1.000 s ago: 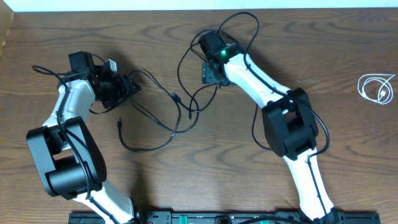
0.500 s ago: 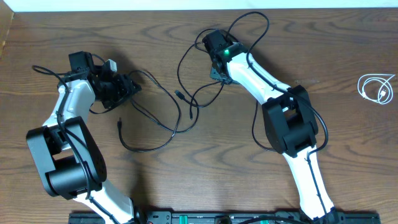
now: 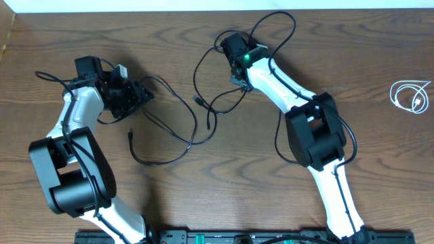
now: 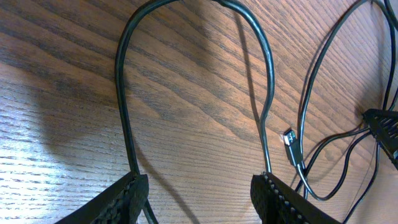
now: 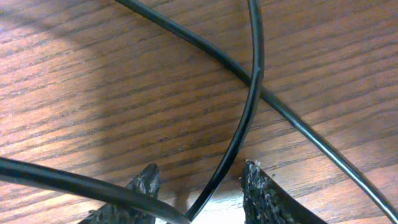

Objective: Untangle cables

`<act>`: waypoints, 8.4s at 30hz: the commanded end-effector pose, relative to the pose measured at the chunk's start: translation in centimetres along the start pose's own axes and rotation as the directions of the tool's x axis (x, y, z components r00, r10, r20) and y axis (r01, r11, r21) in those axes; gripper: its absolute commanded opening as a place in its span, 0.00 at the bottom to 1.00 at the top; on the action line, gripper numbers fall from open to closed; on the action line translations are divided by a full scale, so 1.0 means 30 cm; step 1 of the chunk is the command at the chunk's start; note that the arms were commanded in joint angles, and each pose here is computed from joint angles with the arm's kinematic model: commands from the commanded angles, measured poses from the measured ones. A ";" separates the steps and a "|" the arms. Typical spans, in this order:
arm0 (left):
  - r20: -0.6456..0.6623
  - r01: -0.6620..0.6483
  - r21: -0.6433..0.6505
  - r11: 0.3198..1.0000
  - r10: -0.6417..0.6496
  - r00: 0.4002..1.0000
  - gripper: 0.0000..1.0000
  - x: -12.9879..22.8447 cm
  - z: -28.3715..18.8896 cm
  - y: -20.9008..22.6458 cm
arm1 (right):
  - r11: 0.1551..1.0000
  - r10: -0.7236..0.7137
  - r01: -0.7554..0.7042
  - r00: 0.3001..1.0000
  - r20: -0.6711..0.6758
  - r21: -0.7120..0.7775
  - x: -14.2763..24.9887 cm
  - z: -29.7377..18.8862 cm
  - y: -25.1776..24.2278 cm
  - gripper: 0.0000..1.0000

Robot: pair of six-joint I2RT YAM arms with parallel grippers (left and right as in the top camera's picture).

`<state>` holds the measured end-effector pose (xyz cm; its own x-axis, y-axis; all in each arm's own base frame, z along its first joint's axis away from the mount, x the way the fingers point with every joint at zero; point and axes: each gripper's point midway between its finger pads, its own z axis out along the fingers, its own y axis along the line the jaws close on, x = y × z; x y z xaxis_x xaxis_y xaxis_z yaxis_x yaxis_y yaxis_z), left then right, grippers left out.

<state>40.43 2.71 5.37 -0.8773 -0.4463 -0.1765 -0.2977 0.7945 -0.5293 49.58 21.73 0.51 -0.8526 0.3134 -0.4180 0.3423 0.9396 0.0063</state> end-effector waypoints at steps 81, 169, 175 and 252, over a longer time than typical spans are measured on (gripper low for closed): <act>-0.006 0.000 0.011 1.000 0.000 1.000 0.59 -0.002 0.005 0.001 | 0.964 0.171 -0.153 0.983 0.069 -0.218 -0.493 -0.690 -0.769 0.01; -0.006 0.000 0.011 1.000 0.000 1.000 0.59 -0.002 0.005 0.001 | 0.679 -0.719 0.693 0.694 -0.030 -0.243 -0.018 -0.038 -0.535 0.75; -0.006 0.000 0.011 1.000 0.000 1.000 0.59 -0.002 0.005 0.002 | 0.682 -0.712 0.695 0.702 0.012 -0.228 -0.012 0.005 -0.531 0.50; -0.006 0.000 0.011 1.000 0.000 1.000 0.59 -0.002 0.005 0.002 | 0.834 -0.550 0.540 0.803 -0.227 -0.111 0.011 0.096 -0.860 0.01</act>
<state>40.43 2.71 5.37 -0.8772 -0.4466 -0.1763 -0.2980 0.7943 -0.5293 43.14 1.76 -0.04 -0.9090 -0.3211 -0.2659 -0.3465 0.9365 0.0538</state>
